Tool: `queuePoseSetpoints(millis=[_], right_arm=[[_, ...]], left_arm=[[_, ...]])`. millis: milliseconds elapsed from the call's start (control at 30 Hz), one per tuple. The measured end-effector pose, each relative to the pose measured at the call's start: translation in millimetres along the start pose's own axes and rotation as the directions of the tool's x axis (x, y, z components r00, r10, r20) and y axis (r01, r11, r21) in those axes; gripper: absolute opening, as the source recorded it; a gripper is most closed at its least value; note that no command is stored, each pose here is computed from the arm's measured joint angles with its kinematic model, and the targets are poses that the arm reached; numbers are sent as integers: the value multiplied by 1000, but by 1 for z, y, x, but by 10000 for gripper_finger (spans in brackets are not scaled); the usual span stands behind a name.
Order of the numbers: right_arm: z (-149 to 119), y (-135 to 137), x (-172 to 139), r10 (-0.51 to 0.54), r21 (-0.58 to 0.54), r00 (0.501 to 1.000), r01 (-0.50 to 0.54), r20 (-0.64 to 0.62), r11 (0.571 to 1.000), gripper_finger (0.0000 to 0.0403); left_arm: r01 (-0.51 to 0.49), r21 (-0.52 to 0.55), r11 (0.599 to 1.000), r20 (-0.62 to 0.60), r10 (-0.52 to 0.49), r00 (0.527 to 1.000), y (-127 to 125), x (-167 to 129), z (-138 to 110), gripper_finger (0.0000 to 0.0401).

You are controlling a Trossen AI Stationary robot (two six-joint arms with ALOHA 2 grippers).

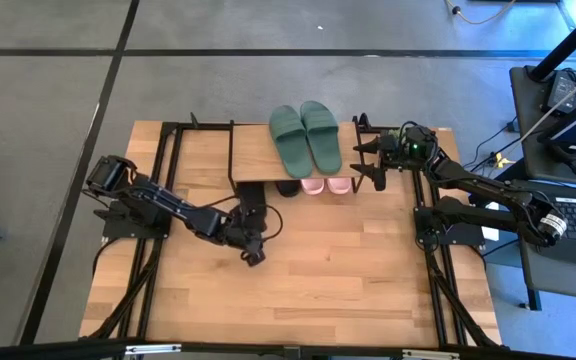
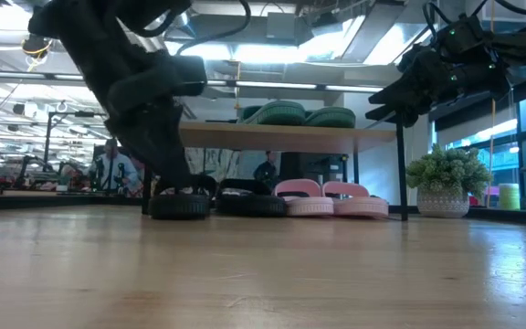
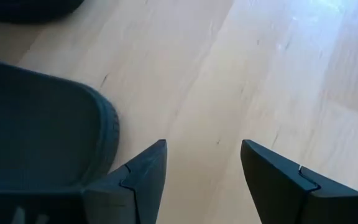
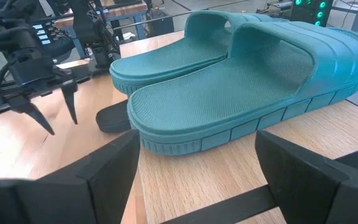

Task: Pick and place slides into the shelf
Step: Put the black slide under the shelf

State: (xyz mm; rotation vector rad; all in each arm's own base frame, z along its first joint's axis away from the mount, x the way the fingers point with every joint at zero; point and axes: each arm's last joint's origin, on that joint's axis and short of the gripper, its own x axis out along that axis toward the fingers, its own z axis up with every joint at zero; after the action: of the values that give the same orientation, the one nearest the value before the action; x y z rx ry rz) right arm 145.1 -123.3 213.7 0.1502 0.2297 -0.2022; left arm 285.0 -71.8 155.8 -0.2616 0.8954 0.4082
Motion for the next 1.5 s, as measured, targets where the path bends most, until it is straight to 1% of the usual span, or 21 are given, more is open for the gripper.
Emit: queuePoseSetpoints(millis=[67, 233, 467, 600, 733, 1033, 1233, 1400, 1500], right_arm=[[0, 0, 0, 0, 0, 1000, 0, 0, 1000, 320], [0, 0, 0, -1, 0, 1000, 1, 0, 1000, 320], [0, 0, 0, 0, 1, 1000, 0, -1, 1000, 320], [0, 0, 0, -1, 0, 1000, 1, -1, 1000, 320], [0, 0, 0, -2, -3, 1000, 2, -2, 1000, 320], [0, 0, 0, -2, -3, 1000, 2, -2, 1000, 320], [0, 0, 0, -2, -3, 1000, 2, -2, 1000, 320], [0, 0, 0, -2, -3, 1000, 2, -2, 1000, 320], [0, 0, 0, -2, -3, 1000, 2, -2, 1000, 320]], left_arm=[[-14, 11, 1000, -19, 15, 1000, 1, 0, -2, 198], [-117, 16, 993, -39, 118, 992, 11, 1, -4, 198], [-188, 6, 982, -82, 188, 979, 27, 5, -1, 198], [-218, -4, 976, -83, 217, 973, 34, 7, 2, 198], [-271, 19, 962, -55, 272, 961, 40, 9, 6, 198], [-327, 7, 945, -69, 327, 943, 54, 13, 11, 198], [-388, -12, 921, -34, 388, 921, 60, 13, 14, 198], [-405, -44, 913, -36, 404, 914, 65, 15, 17, 198], [-406, -45, 913, -35, 405, 914, 65, 15, 17, 198]])
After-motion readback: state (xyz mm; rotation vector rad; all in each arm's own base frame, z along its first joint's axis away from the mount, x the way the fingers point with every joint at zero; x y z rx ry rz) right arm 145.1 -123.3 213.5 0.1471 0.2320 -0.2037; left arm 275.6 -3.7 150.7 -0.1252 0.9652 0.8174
